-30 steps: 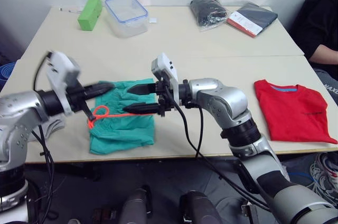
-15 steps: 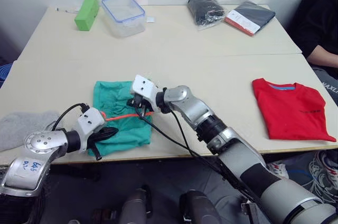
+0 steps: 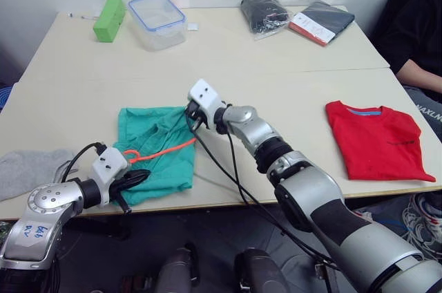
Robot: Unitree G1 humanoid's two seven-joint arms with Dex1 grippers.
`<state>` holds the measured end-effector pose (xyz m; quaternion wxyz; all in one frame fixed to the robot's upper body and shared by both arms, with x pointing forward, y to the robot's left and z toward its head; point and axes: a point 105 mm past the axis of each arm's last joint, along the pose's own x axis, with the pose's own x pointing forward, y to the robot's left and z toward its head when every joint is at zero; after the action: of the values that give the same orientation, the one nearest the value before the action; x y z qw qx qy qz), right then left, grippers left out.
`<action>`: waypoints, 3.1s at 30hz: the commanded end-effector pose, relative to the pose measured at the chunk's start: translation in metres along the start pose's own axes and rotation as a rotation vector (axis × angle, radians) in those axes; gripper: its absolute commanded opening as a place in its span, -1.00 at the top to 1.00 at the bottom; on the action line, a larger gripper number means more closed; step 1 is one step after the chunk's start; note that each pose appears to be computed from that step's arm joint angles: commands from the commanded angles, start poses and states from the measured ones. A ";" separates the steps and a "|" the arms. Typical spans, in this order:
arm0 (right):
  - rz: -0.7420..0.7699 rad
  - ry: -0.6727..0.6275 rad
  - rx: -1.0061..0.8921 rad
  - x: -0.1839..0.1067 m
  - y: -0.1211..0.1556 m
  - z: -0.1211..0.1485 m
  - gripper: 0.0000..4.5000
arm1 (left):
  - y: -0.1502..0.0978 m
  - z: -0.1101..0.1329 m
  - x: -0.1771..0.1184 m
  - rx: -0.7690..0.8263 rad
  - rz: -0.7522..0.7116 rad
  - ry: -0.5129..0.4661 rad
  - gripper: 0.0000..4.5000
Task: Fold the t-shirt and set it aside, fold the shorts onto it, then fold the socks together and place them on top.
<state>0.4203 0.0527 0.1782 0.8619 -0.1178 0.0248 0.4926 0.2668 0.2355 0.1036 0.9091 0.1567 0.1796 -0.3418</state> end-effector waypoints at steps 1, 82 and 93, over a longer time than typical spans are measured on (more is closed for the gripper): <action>0.248 -0.199 -0.018 -0.027 0.021 0.050 0.99 | 0.000 0.030 -0.018 -0.119 -0.031 -0.112 1.00; 0.345 0.191 0.591 -0.043 0.074 -0.026 0.99 | -0.012 0.118 -0.013 0.044 -0.343 -0.287 -1.00; 0.053 0.324 0.284 -0.212 -0.004 -0.001 0.99 | -0.056 0.153 0.013 0.085 -0.606 -0.379 -1.00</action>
<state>0.3222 -0.1282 0.1950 0.8420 -0.0639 0.2657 0.4650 0.2766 0.1317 0.2170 0.7883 0.0563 0.0484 -0.6108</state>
